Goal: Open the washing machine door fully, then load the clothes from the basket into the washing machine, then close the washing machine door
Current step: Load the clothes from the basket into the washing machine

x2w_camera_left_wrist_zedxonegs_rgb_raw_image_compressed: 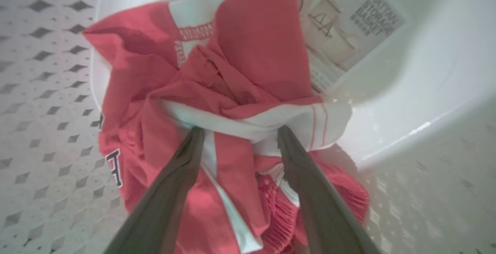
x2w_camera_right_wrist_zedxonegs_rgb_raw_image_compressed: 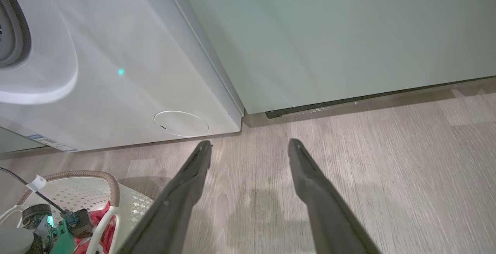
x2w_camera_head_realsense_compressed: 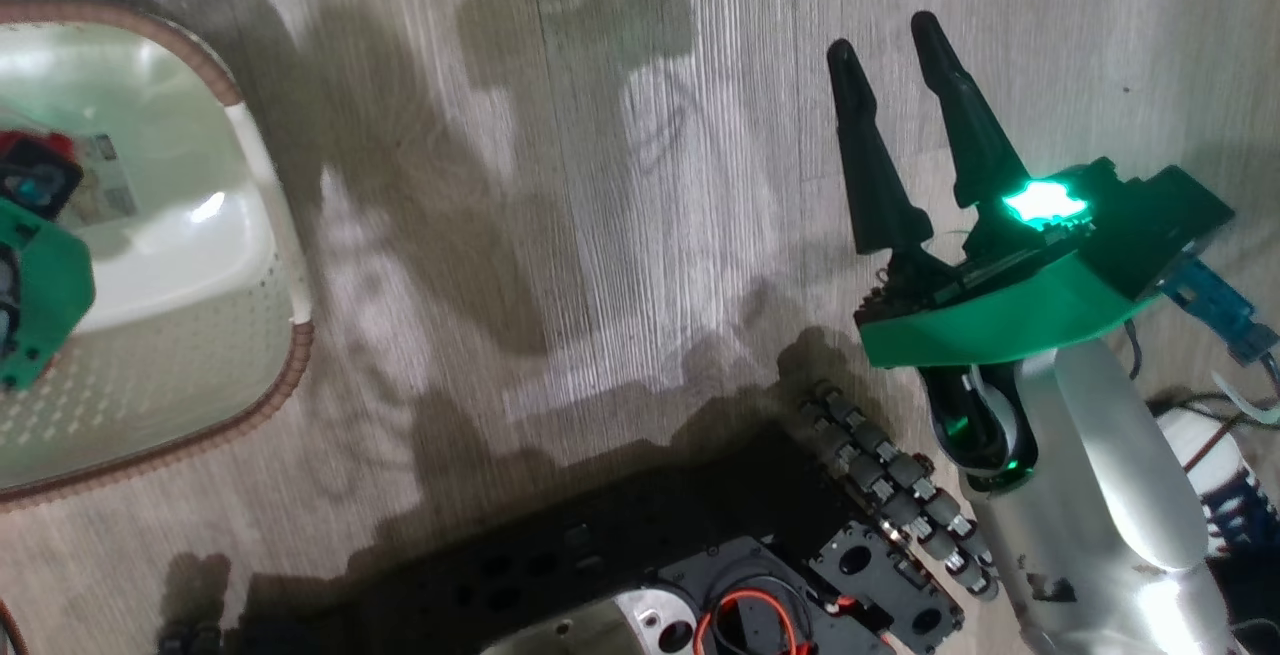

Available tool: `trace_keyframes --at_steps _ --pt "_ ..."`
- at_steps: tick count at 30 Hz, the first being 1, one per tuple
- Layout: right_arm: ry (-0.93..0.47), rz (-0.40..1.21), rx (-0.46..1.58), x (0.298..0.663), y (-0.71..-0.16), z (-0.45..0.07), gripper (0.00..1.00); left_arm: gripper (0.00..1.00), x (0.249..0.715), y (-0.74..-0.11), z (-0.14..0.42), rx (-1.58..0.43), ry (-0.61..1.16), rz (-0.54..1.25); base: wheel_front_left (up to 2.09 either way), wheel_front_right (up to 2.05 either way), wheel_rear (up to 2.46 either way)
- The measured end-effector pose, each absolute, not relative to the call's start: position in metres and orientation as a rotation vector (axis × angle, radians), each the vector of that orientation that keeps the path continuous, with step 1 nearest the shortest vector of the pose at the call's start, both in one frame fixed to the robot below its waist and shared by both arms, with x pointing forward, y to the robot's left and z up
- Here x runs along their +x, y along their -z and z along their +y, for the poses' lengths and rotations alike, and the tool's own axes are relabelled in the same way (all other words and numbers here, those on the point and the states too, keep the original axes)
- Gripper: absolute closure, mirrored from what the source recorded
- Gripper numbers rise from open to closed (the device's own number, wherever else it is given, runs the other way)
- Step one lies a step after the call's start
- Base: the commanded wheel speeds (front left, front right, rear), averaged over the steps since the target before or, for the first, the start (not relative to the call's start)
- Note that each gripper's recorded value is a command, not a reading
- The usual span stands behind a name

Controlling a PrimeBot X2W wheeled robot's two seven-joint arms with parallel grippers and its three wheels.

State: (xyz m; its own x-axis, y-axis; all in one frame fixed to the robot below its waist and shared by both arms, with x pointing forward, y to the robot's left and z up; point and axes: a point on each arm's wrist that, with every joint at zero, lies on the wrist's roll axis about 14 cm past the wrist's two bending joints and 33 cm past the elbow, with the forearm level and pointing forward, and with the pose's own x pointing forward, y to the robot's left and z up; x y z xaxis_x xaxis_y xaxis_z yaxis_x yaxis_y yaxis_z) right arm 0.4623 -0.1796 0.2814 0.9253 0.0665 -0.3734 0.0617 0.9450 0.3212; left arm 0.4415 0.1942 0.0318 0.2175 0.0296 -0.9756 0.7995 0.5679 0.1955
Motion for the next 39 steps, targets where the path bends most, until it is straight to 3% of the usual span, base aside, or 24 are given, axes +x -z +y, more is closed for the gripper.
trace_keyframes --at_steps 8,22,23,24,39 --pt "-0.008 0.411 0.328 0.462 -0.268 -0.178 0.0 0.0 0.432 -0.014 0.199 0.93 0.668 1.322 0.0 0.0 0.0" --pt "-0.021 0.421 0.326 0.462 -0.261 -0.174 0.0 0.0 0.424 -0.008 0.218 0.865 0.565 1.45 0.0 0.0 0.0" --pt "-0.025 0.423 0.321 0.462 -0.261 -0.173 0.0 0.65 0.424 -0.008 0.222 0.861 0.559 1.456 0.0 0.0 0.0" --pt "-0.025 0.423 0.321 0.462 -0.261 -0.173 0.0 1.0 0.424 -0.009 0.224 0.864 0.556 1.458 0.0 0.0 0.0" --pt "-0.049 0.342 0.303 0.481 -0.288 -0.174 0.0 1.0 0.44 -0.022 0.222 0.789 0.5 1.412 0.0 0.0 0.0"
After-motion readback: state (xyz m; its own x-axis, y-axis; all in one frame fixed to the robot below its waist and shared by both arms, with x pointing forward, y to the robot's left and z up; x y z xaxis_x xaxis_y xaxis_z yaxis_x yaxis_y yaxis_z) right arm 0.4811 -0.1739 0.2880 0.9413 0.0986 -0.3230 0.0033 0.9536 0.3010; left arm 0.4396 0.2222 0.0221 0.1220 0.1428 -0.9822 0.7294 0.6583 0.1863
